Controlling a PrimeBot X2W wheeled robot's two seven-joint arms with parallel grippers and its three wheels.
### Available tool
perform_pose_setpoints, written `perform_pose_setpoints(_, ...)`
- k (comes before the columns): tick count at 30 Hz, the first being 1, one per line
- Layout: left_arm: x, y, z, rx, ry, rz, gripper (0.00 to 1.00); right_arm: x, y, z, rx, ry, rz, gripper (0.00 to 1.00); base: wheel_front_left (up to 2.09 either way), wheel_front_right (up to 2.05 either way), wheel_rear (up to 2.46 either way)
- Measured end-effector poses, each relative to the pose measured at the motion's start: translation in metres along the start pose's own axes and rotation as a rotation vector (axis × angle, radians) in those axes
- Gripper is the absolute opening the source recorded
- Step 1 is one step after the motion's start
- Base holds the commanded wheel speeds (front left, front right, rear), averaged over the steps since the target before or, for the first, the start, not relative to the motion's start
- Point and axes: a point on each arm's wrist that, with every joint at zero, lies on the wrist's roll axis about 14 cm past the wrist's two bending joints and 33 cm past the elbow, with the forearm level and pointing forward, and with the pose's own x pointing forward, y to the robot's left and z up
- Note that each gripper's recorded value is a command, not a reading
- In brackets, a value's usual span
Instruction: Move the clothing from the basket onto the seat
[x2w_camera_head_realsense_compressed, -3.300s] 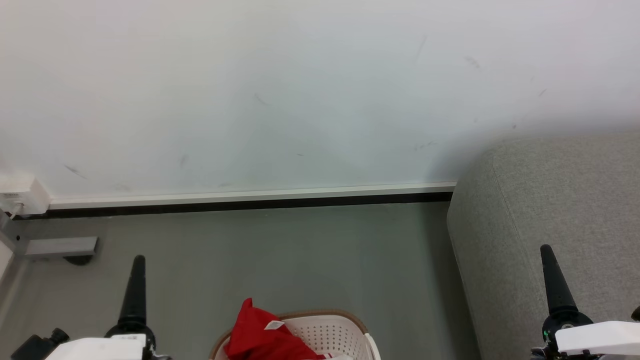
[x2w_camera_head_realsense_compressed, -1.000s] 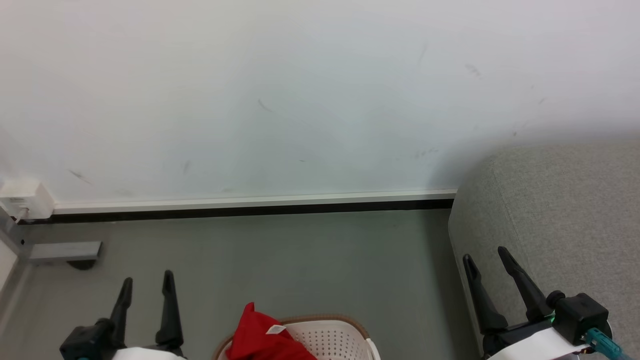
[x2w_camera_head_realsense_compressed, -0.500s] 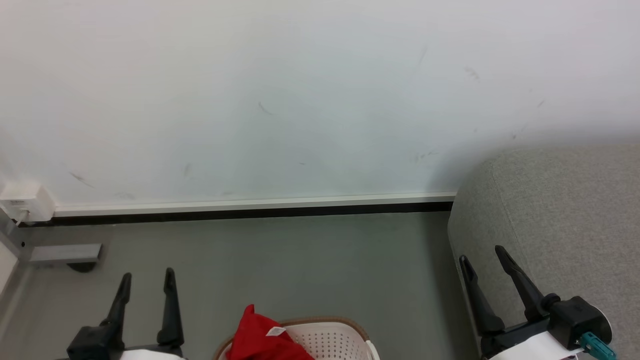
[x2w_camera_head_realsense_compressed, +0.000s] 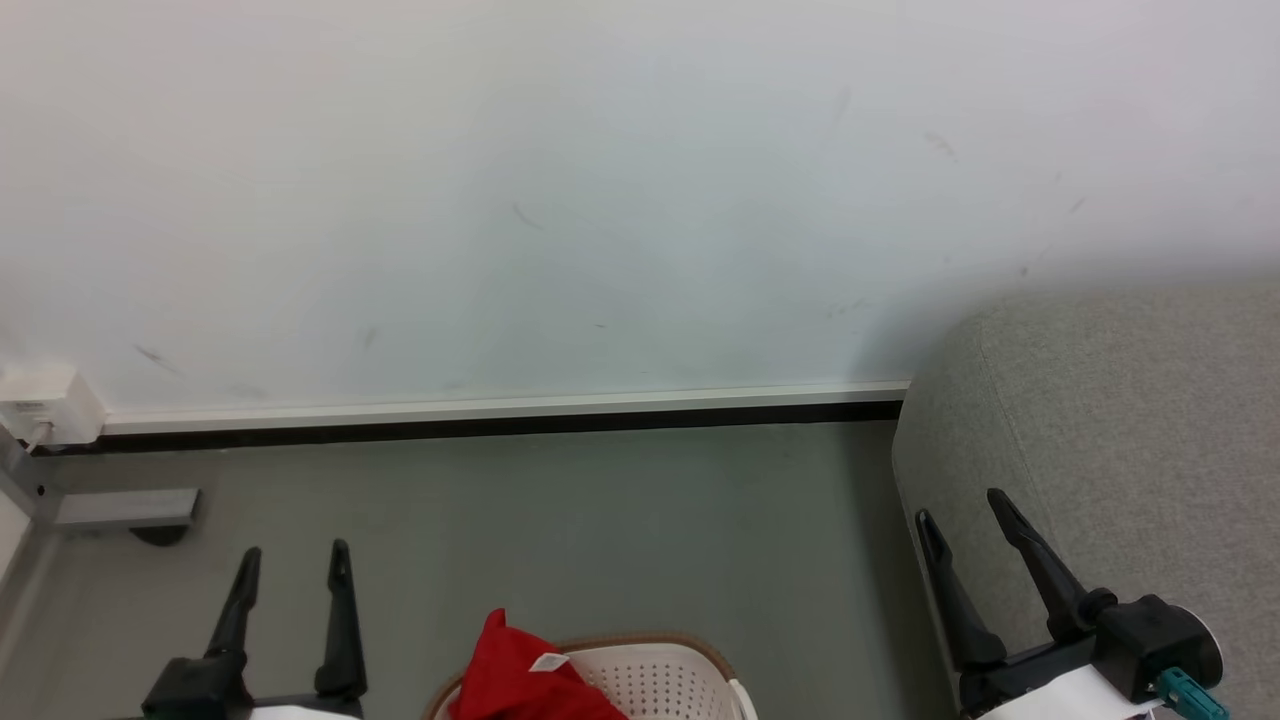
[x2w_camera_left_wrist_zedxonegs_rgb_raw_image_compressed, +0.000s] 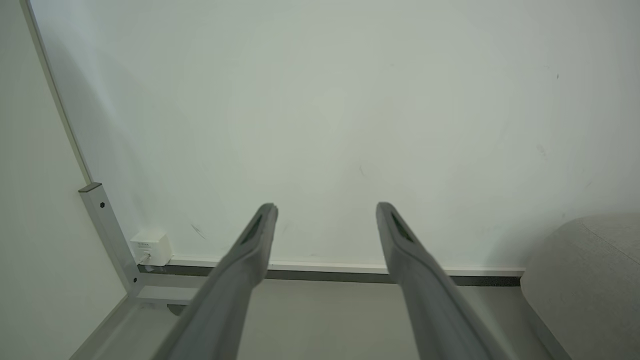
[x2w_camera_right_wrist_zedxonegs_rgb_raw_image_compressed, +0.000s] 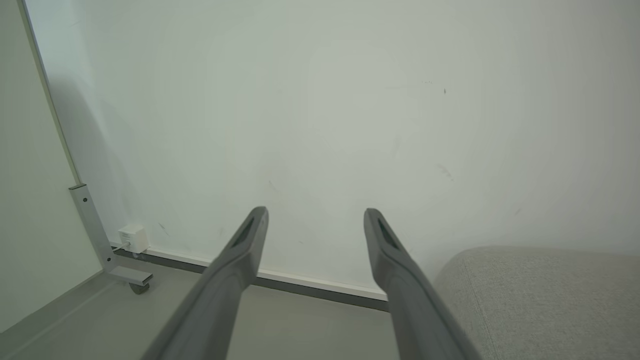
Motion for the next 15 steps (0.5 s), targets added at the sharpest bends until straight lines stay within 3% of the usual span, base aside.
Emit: perform_pose_setpoints(15,0.0011,0.0001,-0.0039,-0.005,0.011,-0.002,1.00,-0.0012,-0.0098,-0.0018,0.012,0.003,-0.036,1.00,0.00,0.00,0.00)
